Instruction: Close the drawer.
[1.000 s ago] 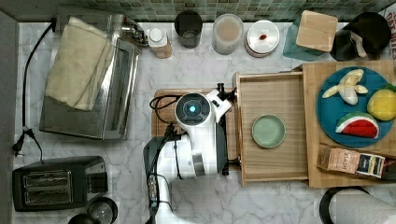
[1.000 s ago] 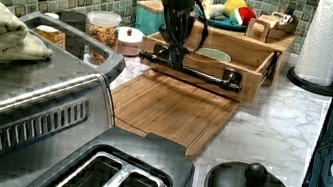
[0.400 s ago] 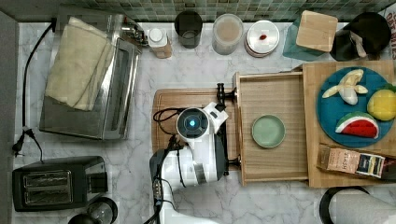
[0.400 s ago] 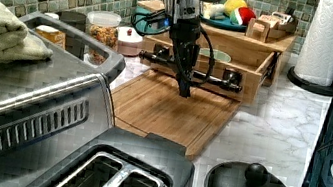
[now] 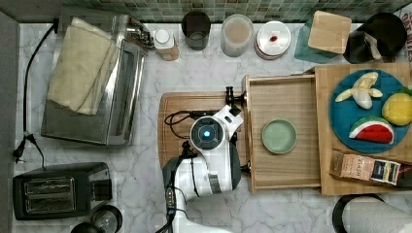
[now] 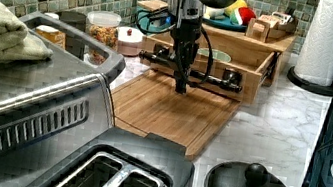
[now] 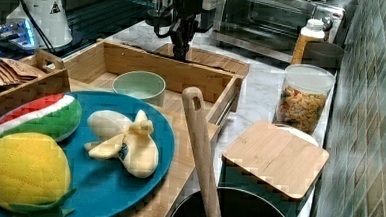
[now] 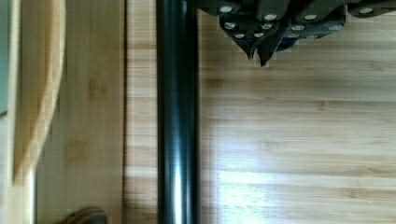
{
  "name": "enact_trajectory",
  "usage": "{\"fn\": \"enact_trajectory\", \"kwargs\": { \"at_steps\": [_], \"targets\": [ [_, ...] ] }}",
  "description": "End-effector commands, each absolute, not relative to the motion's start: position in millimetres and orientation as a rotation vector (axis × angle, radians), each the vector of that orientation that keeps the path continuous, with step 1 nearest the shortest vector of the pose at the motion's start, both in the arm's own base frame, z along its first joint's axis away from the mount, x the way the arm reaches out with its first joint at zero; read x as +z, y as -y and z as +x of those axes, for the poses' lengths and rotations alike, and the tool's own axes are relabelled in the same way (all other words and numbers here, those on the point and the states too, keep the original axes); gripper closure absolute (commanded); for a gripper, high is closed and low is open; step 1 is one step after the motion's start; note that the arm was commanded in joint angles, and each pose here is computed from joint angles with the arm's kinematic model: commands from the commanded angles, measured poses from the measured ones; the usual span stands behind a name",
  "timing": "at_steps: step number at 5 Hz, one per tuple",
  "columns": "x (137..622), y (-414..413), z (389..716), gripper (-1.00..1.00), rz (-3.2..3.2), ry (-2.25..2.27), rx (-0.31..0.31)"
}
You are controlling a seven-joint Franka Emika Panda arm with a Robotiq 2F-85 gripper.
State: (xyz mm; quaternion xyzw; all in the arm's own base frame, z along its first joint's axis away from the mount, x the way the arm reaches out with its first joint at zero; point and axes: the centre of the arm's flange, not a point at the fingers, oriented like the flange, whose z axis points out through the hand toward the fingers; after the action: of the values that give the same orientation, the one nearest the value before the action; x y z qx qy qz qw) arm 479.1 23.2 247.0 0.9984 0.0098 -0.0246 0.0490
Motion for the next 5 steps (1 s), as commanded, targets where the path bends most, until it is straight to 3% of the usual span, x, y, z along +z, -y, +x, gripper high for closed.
{"fn": "enact_trajectory", "kwargs": {
  "at_steps": [1, 5],
  "targets": [
    [295.8, 19.5, 518.2, 1.00, 3.005, -0.052, 0.080],
    [314.1, 153.9, 509.6, 1.00, 2.979, 0.164, 0.149]
  ]
}}
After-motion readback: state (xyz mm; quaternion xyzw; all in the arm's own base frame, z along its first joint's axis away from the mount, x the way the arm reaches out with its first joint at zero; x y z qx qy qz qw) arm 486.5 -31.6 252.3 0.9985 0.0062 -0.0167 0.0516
